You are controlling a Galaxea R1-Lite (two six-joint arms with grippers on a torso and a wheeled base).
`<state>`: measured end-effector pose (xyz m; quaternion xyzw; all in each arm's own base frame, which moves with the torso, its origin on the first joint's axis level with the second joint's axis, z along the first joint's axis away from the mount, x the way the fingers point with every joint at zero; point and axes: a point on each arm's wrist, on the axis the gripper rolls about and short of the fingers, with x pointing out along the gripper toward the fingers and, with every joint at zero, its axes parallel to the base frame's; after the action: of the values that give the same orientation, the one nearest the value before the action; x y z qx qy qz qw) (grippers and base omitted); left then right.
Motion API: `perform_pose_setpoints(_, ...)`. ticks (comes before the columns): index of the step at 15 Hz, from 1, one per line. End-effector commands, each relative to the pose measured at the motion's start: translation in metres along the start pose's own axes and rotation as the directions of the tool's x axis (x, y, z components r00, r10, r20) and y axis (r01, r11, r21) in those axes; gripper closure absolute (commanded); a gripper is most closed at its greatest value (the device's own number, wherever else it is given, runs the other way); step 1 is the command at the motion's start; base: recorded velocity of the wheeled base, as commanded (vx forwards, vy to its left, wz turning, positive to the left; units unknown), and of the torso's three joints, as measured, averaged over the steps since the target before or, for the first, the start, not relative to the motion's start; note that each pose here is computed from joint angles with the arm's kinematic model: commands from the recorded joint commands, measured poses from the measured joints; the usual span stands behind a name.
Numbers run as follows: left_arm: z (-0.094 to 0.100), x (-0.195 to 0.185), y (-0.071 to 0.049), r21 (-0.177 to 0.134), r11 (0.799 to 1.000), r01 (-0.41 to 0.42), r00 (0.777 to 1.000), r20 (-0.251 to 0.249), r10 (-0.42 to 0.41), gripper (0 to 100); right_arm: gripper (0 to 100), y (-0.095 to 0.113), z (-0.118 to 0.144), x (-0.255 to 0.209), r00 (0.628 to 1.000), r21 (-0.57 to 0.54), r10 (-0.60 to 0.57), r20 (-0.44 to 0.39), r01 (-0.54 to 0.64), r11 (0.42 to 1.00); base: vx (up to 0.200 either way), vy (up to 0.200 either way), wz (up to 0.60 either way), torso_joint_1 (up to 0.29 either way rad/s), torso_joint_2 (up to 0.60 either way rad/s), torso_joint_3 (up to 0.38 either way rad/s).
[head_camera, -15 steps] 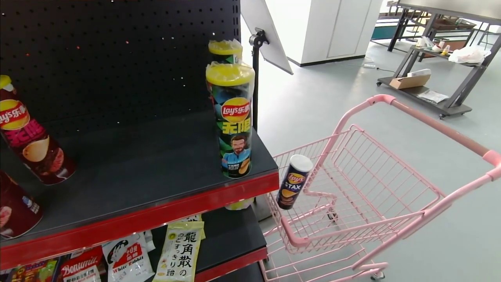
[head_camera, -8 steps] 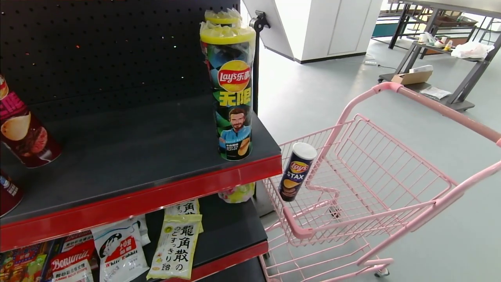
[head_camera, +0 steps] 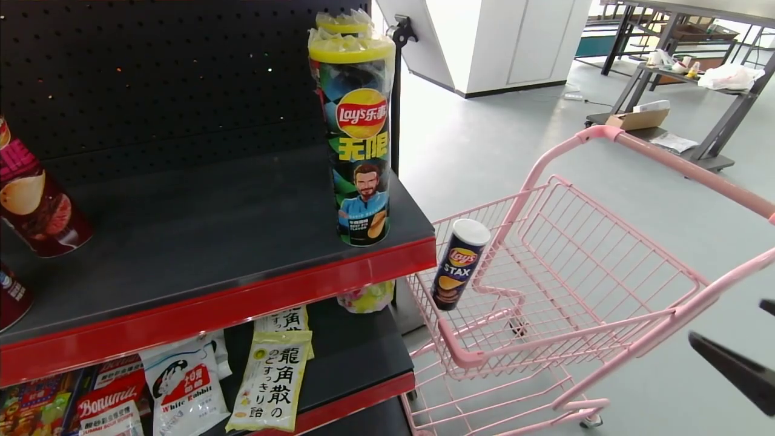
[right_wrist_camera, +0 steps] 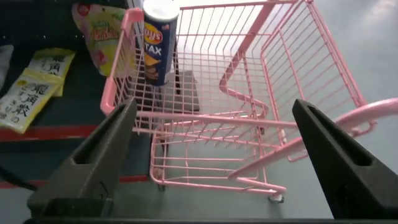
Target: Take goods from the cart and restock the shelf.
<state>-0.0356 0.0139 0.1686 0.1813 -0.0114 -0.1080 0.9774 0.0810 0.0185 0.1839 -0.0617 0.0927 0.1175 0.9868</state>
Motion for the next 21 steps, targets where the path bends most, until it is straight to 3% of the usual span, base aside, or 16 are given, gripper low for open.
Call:
perform_pose_setpoints(1, 0.0, 0.0, 0.0, -0.003, 1.0, -0.004, 1.0, -0.001, 0.004, 0, 0, 0.011, 0.001, 0.126, 0.987, 0.082, 0.131, -0.096, -0.123, 0.989, 0.0, 0.0, 0.0, 0.0, 0.0, 0.0)
perform_pose_setpoints(4, 0.003, 0.0, 0.002, -0.004, 0.999, -0.033, 0.999, -0.006, 0.033, 0, 0, 0.017, -0.027, 0.184, 0.979, 0.104, 0.147, -0.141, -0.133, 0.986, 0.0, 0.0, 0.0, 0.0, 0.0, 0.0)
perform_pose_setpoints(9, 0.005, 0.002, 0.003, -0.002, 0.999, -0.052, 0.998, -0.025, 0.052, 0, 0, 0.024, -0.053, 0.238, 0.962, 0.166, 0.214, -0.168, -0.187, 0.968, 0.0, 0.0, 0.0, 0.0, 0.0, 0.0)
perform_pose_setpoints(21, 0.014, 0.014, 0.005, 0.008, 0.999, -0.032, 0.996, -0.08, 0.033, 0, 0, 0.024, -0.06, 0.309, 0.951, 0.175, 0.289, -0.107, -0.269, 0.947, 0.0, 0.0, 0.0, 0.0, 0.0, 0.0)
